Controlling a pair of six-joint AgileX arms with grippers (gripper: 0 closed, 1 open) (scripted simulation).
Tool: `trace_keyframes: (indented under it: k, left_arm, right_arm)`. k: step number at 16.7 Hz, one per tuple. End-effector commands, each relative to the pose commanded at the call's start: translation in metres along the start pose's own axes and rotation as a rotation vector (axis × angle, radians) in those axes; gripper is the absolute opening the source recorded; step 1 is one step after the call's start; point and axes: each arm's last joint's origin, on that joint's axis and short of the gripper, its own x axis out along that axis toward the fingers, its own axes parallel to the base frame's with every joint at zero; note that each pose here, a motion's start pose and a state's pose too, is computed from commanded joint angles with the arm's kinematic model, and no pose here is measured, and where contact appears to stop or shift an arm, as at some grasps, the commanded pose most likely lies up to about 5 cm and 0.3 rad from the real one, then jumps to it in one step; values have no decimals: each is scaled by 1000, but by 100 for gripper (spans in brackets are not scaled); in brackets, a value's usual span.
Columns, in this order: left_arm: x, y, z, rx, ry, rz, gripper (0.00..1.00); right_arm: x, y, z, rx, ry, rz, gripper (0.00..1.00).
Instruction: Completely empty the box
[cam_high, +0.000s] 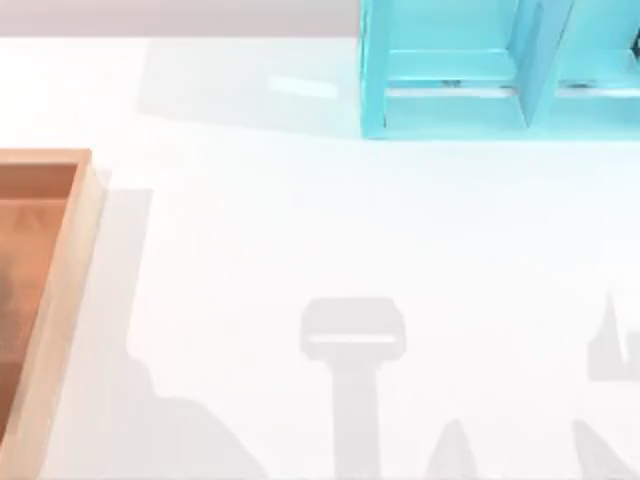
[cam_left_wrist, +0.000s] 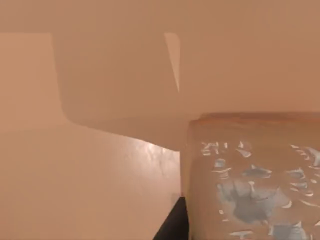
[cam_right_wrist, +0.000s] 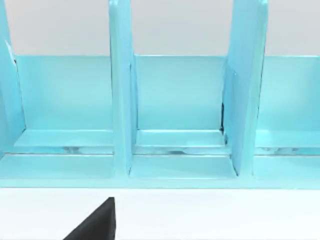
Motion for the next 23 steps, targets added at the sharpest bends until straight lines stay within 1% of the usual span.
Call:
trace_keyframes:
  k: [2, 5, 9, 11, 13, 18, 21, 23]
  left_arm:
    - [-14, 2, 4, -2, -2, 1, 0]
    - [-49, 4, 8, -2, 9, -4, 0]
    - [-103, 1, 3, 0, 18, -7, 0]
    - [-121, -1, 0, 1, 6, -2, 0]
    - [-126, -1, -1, 1, 1, -1, 0]
    - [-123, -3, 1, -1, 8, -3, 0]
    - [-115, -27, 14, -2, 18, -6, 0]
    - [-107, -58, 26, -3, 21, -5, 0]
  right_arm:
    - [0, 0, 0, 0, 0, 0, 100]
    - [0, 0, 0, 0, 0, 0, 100]
    - [0, 0, 0, 0, 0, 0, 100]
    - [0, 0, 0, 0, 0, 0, 100]
    - [0, 0, 0, 0, 0, 0, 100]
    - [0, 0, 0, 0, 0, 0, 100]
    - [0, 0, 0, 0, 0, 0, 100]
    - [0, 0, 0, 0, 0, 0, 100]
